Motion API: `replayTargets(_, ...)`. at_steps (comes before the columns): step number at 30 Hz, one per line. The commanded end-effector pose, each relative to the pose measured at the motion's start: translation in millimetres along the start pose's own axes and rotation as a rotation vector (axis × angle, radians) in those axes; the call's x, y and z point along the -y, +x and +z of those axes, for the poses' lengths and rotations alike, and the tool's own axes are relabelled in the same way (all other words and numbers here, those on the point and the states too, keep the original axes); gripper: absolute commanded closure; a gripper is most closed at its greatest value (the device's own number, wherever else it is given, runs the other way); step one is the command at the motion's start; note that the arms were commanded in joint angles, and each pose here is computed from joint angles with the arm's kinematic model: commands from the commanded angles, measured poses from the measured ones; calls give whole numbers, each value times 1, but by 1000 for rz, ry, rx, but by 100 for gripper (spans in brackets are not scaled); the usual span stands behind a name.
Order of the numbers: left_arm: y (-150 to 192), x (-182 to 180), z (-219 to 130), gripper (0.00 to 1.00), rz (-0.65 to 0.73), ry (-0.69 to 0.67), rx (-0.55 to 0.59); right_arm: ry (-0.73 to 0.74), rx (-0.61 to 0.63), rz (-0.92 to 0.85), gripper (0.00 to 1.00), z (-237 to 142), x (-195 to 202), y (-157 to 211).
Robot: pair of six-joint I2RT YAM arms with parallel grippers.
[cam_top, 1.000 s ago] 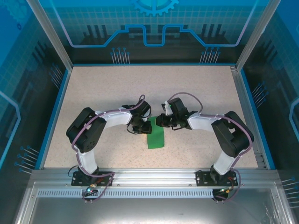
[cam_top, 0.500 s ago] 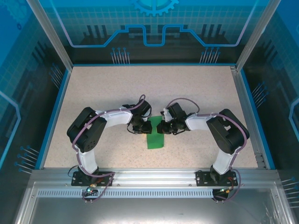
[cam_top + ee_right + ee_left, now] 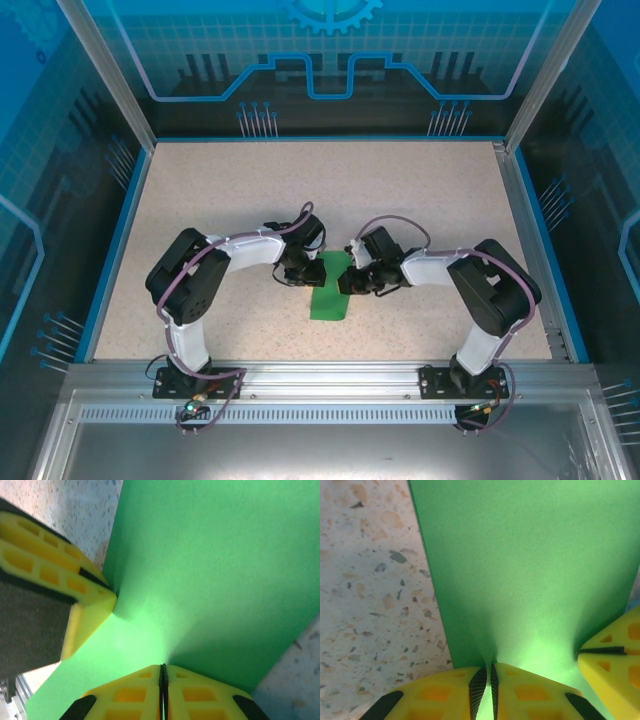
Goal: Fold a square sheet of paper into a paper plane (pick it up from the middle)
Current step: Fold the square sheet of paper in half at the center of the table.
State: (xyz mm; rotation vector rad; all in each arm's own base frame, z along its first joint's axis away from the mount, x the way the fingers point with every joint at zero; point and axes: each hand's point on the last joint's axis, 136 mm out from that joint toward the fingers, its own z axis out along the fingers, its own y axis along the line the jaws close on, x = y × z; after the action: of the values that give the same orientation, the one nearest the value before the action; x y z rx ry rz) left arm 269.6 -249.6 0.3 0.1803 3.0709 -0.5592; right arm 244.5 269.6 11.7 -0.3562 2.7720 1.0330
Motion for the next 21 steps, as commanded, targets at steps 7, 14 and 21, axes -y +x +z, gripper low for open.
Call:
replayTargets(7,60,-84,39,80,-51,-311,-217,74,-151,18,89,-5,10,65)
replayTargets(14,59,-82,40,80,-50,-300,-216,14,-30,32,90,-17,-15,39)
replayTargets(21,59,-81,38,80,-45,-294,-208,-59,48,60,90,-12,-36,11)
